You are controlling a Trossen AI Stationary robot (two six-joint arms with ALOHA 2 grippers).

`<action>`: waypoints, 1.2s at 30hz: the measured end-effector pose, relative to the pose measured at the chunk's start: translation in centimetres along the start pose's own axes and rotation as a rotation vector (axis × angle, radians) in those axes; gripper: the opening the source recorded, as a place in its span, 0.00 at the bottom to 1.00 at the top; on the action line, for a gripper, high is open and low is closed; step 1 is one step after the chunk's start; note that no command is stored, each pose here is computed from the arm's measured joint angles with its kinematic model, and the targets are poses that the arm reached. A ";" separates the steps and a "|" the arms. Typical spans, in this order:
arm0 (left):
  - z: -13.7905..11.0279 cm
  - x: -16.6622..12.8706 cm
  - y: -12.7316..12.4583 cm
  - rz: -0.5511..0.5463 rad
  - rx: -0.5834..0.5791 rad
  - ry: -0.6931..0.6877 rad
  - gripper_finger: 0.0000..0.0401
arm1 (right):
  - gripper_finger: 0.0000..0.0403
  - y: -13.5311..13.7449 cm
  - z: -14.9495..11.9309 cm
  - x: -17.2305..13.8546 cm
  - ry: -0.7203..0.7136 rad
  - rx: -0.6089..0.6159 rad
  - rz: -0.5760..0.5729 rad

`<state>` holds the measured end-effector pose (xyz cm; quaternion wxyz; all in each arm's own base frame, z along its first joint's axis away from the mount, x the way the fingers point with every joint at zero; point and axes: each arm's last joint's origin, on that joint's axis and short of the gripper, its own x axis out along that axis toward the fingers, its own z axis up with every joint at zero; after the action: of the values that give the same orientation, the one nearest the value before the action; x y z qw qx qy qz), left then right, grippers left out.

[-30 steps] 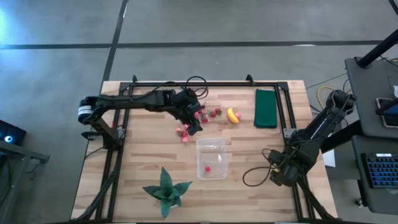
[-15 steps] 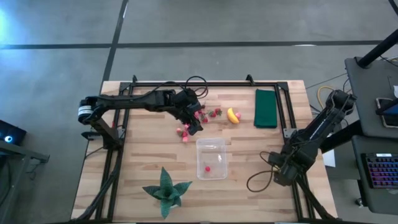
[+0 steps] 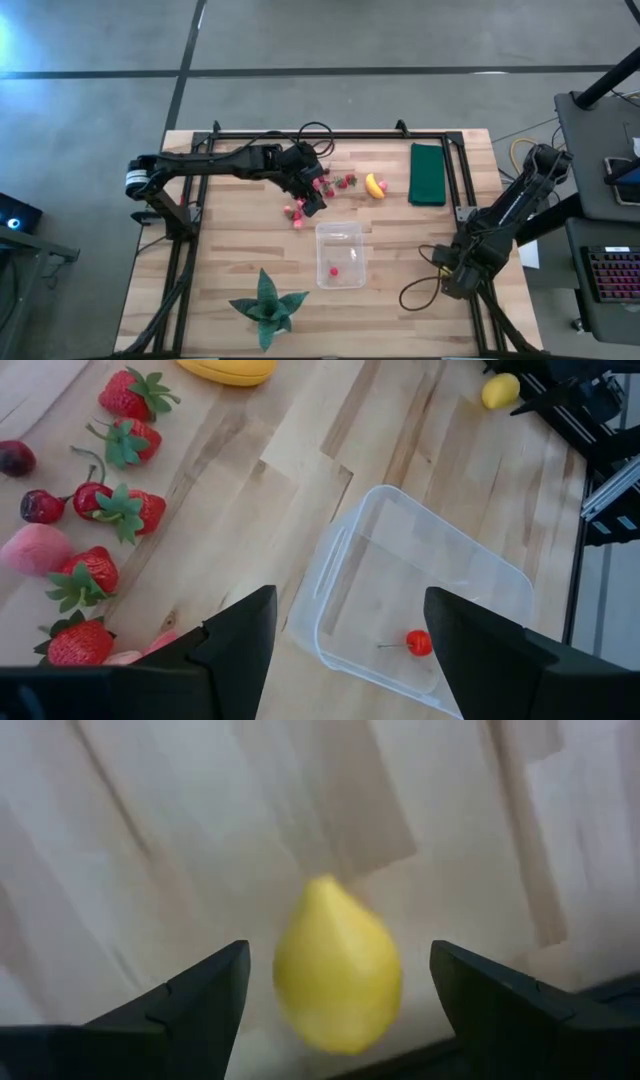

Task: Pick and placing Produce into tupperware
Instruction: Put the lemon into the transparent bin

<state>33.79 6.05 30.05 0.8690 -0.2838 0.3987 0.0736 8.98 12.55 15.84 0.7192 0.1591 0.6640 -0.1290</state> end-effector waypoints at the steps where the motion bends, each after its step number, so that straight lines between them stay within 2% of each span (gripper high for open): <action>1: 0.0 0.0 0.0 0.000 0.000 0.000 0.60 | 0.74 -0.1 0.0 0.1 -0.002 -0.006 -0.005; 11: 0.0 0.0 0.0 0.003 0.001 0.000 0.60 | 0.74 -0.5 -0.3 0.6 0.046 -0.044 -0.009; 27: 0.0 0.0 0.1 0.034 0.010 -0.015 0.60 | 0.73 -1.4 -0.5 1.7 0.038 -0.007 -0.049; 31: 0.0 0.0 0.1 0.034 0.010 -0.015 0.60 | 0.70 -1.4 -0.5 1.7 0.038 0.029 -0.053; 36: 0.0 0.0 0.1 0.034 0.010 -0.015 0.60 | 0.58 -1.4 -0.5 1.7 0.037 0.061 -0.054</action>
<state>33.78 6.15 30.00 0.8719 -0.2722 0.3973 0.0886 8.15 11.50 13.99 0.6980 0.1653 0.6769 -0.1653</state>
